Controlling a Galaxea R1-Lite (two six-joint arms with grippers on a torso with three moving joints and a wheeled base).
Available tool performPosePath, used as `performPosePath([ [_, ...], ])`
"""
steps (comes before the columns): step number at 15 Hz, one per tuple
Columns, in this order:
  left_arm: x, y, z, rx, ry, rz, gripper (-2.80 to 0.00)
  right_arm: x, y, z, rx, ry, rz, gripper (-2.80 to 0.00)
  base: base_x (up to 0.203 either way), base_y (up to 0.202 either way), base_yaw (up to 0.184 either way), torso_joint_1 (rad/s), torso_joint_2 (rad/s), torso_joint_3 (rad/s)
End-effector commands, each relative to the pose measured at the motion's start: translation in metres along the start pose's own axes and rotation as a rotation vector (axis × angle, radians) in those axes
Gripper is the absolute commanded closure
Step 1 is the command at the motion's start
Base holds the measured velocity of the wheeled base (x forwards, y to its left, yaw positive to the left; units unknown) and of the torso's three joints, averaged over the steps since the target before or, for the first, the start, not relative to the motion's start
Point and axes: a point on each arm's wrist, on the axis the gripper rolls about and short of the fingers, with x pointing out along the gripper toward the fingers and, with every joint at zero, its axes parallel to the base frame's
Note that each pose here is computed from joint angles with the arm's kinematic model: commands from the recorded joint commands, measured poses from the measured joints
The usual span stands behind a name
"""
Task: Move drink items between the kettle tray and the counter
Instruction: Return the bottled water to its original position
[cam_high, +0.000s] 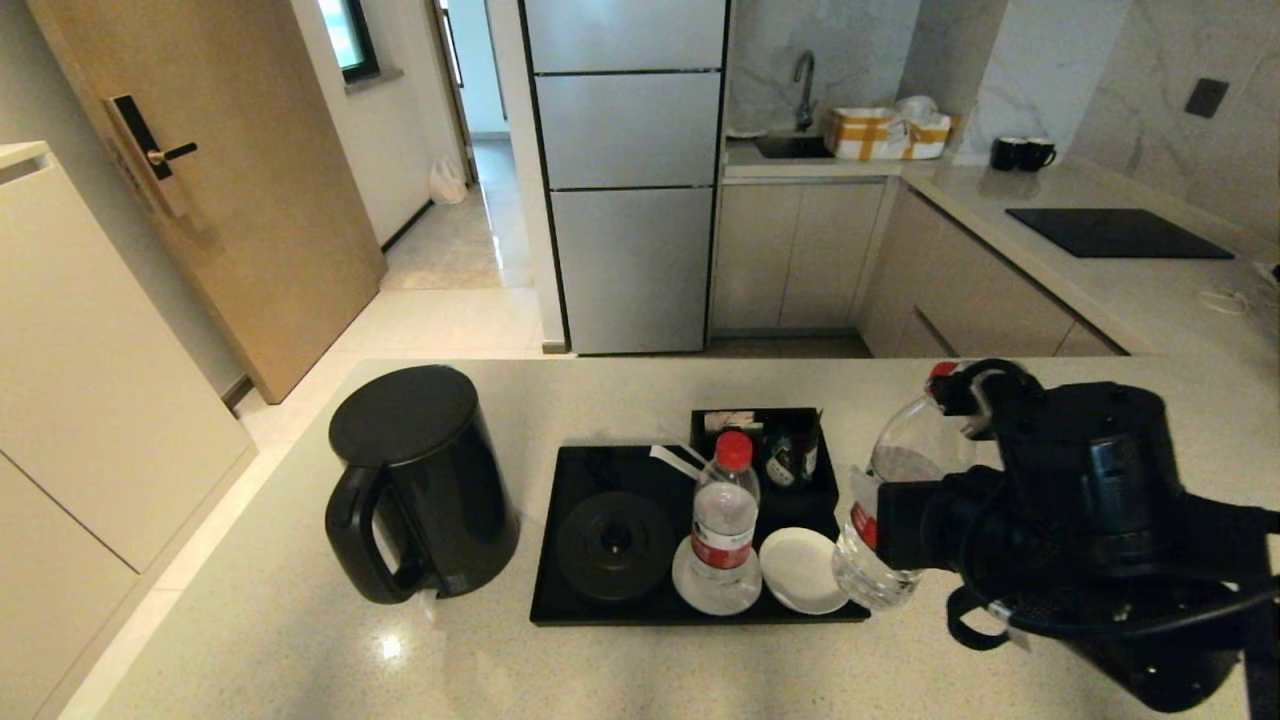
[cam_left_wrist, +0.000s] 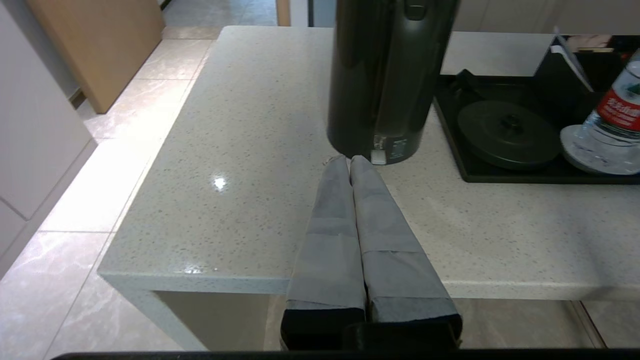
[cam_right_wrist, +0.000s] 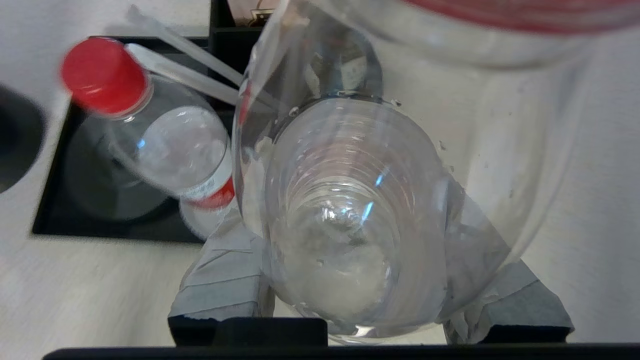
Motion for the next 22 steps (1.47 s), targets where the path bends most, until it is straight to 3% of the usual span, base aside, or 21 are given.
performPosePath([
  [1,0.000,0.000,0.000,-0.001,0.002,0.001,0.00,0.031,0.016,-0.022,-0.036,0.046,-0.022,0.00,0.000,0.000,0.000,0.000,0.00,0.000],
  [5,0.000,0.000,0.000,-0.001,0.001,0.001,0.00,0.074,0.035,-0.050,-0.033,0.032,-0.027,0.00,0.000,0.000,0.000,0.000,0.00,0.000],
  [8,0.000,0.000,0.000,-0.001,0.002,0.001,0.00,0.099,0.032,-0.058,-0.014,0.011,-0.083,0.00,0.000,0.000,0.000,0.000,0.00,0.000],
  [13,0.000,0.000,0.000,-0.001,0.001,0.001,0.00,0.111,0.017,-0.053,0.022,-0.013,-0.128,0.00,0.000,0.000,0.000,0.000,0.00,0.000],
  [22,0.000,0.000,0.000,-0.001,0.001,0.001,0.00,0.113,0.015,-0.069,0.022,-0.007,-0.125,0.00,0.000,0.000,0.000,0.000,0.00,0.000],
])
